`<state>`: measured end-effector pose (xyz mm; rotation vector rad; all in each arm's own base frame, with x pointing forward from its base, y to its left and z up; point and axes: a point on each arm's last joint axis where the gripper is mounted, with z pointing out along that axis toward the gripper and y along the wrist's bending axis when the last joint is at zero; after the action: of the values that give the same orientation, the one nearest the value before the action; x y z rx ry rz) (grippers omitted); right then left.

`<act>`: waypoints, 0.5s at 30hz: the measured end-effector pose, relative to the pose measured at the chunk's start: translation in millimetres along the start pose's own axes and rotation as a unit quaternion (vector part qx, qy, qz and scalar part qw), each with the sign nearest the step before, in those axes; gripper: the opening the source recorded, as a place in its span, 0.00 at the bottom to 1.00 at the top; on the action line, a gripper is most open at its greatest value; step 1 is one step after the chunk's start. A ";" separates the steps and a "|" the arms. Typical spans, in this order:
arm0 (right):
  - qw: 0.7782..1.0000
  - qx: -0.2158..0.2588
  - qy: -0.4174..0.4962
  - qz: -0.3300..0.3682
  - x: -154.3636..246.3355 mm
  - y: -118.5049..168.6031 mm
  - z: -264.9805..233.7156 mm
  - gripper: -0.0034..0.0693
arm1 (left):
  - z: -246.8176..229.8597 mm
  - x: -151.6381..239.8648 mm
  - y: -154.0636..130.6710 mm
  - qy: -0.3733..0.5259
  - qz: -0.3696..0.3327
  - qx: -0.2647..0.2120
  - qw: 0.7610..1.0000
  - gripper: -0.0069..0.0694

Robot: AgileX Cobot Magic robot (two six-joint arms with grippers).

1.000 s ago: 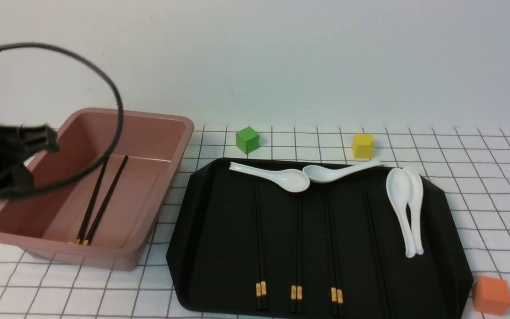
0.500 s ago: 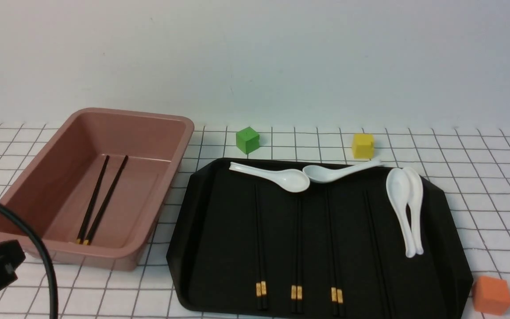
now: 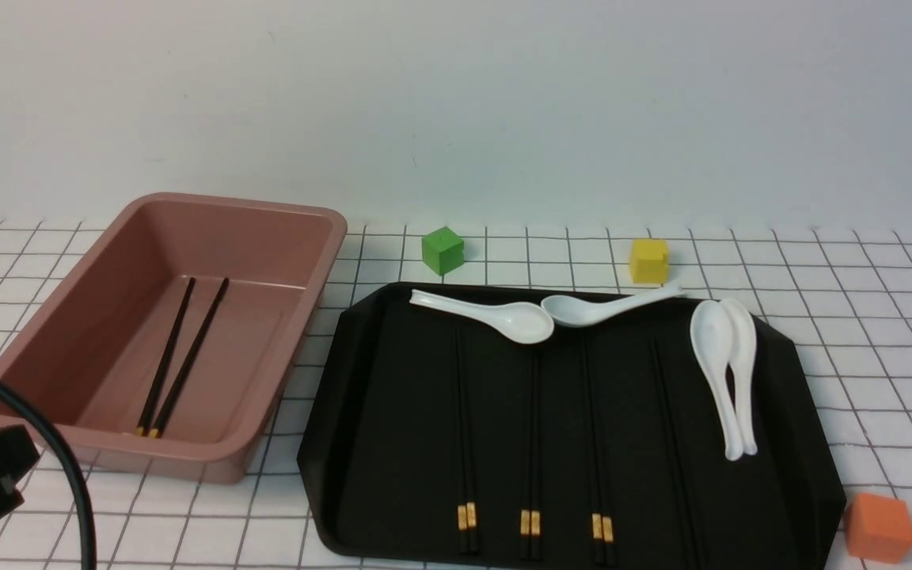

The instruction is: On white black tablecloth take chopsticks from black tray and put them in box.

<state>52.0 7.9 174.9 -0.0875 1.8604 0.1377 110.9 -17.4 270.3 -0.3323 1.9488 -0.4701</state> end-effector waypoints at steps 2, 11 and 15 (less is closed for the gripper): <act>1.000 0.000 0.000 0.000 0.0 0.0 0.0 0.38 | 0.0 0.0 0.0 0.000 0.000 0.000 1.000 0.07; 1.000 0.000 0.000 0.000 0.0 0.0 0.0 0.38 | -10.9 8.4 4.0 -0.025 0.016 0.006 1.000 0.07; 1.000 0.000 0.000 0.000 0.0 0.0 0.0 0.38 | -20.3 28.9 16.6 -0.049 0.062 -0.001 0.997 0.07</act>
<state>52.0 7.9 174.9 -0.0875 1.8604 0.1377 80.3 -11.8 246.8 -0.2301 1.8613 -0.3639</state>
